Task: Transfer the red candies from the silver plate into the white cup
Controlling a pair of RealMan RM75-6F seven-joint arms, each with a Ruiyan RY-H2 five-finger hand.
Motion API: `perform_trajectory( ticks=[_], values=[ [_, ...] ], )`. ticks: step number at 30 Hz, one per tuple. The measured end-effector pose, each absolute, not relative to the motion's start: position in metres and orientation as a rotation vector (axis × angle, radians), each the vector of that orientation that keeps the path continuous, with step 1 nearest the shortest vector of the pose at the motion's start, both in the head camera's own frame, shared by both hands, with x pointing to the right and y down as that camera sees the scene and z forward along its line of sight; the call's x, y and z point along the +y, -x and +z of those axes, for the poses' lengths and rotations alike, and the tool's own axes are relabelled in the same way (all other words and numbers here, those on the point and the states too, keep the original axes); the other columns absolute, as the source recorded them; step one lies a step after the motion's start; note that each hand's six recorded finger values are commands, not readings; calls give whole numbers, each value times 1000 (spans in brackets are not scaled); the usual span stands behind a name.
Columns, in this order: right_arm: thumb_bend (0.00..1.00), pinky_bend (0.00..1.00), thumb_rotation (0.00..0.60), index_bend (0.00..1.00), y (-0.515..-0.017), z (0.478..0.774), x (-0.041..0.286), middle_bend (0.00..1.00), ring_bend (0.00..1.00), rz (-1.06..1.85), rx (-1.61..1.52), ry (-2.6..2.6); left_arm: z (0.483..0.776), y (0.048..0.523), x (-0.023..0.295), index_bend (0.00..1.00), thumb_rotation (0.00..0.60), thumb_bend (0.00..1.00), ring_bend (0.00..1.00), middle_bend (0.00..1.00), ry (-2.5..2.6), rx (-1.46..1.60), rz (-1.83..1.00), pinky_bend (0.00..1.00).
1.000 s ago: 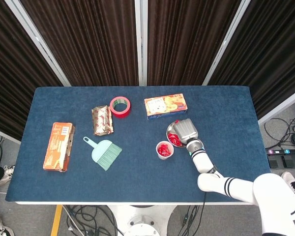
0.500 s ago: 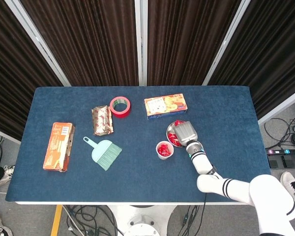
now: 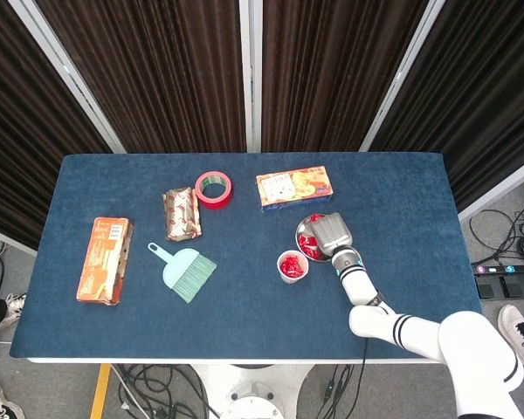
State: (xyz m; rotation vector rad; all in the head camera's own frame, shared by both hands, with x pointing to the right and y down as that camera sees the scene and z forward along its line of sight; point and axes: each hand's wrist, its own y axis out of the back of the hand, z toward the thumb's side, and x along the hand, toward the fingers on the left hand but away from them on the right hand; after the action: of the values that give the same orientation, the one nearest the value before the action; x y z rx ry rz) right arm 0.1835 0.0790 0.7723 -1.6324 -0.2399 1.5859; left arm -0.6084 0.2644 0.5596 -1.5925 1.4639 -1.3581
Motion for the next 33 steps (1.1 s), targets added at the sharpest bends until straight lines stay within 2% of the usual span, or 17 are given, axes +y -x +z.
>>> perform_trajectory(
  ticks=[10, 26, 33],
  values=[
    [109, 1000, 600, 476, -189, 772, 77, 1000, 1000, 1607, -243, 1636, 560, 608, 264, 147, 599, 102, 58, 164, 1594, 1461, -1358, 188],
    [114, 1000, 600, 571, -190, 772, 80, 1000, 1000, 1612, -239, 1651, 560, 607, 264, 146, 599, 103, 58, 164, 1596, 1459, -1354, 188],
    [115, 1000, 600, 582, -186, 760, 74, 1000, 1000, 1580, -276, 1648, 559, 605, 263, 146, 600, 102, 58, 164, 1597, 1457, -1348, 188]
  ],
)
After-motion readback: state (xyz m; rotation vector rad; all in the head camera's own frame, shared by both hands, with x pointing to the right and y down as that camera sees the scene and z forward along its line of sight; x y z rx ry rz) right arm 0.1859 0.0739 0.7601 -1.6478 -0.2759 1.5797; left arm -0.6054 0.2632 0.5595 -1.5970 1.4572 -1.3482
